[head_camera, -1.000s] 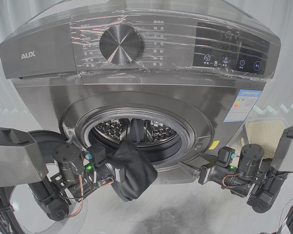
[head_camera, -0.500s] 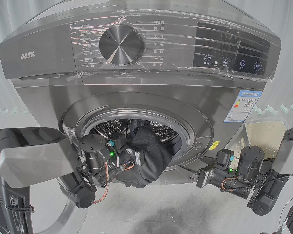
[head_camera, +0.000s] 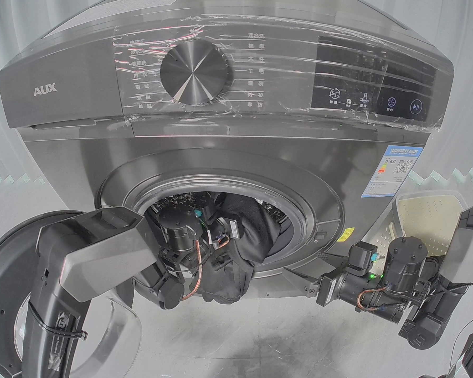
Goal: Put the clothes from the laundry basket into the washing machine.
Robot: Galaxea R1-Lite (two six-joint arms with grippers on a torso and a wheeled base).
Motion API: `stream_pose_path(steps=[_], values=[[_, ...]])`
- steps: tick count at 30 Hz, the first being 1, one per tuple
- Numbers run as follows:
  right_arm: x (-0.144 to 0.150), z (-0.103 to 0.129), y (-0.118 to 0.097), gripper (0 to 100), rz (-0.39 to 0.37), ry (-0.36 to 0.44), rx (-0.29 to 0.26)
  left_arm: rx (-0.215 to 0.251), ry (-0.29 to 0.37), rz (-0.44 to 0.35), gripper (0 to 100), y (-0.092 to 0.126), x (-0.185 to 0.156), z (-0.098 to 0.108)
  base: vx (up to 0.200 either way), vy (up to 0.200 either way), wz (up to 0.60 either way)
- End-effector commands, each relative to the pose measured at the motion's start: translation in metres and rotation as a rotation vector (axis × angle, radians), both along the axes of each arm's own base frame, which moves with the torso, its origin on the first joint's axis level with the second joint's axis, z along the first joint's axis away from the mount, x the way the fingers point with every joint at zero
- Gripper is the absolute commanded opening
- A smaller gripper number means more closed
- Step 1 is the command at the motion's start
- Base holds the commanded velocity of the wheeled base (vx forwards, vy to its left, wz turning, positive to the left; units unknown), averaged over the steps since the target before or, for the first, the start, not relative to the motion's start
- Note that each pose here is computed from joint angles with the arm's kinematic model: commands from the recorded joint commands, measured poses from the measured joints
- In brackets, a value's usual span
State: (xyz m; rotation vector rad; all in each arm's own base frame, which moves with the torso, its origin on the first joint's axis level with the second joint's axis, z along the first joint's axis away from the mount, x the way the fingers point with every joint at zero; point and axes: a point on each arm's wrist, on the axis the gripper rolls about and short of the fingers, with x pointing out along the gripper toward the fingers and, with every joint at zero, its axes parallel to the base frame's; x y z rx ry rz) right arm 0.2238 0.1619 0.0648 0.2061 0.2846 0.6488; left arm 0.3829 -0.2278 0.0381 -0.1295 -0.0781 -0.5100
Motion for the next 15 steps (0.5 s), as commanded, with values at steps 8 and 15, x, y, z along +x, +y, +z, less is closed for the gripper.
stream_pose_path(steps=[8, 15], values=[[-0.001, -0.001, 0.001, 100, 0.003, 0.002, -0.002, 0.017, 0.034, 0.044, 0, -0.006, 0.043, -0.008, 0.000, 0.000, 0.00], [-0.002, -0.001, 0.003, 100, 0.011, 0.004, -0.003, 0.016, 0.038, 0.076, 0, -0.013, 0.066, -0.007, 0.000, 0.000, 0.00]])
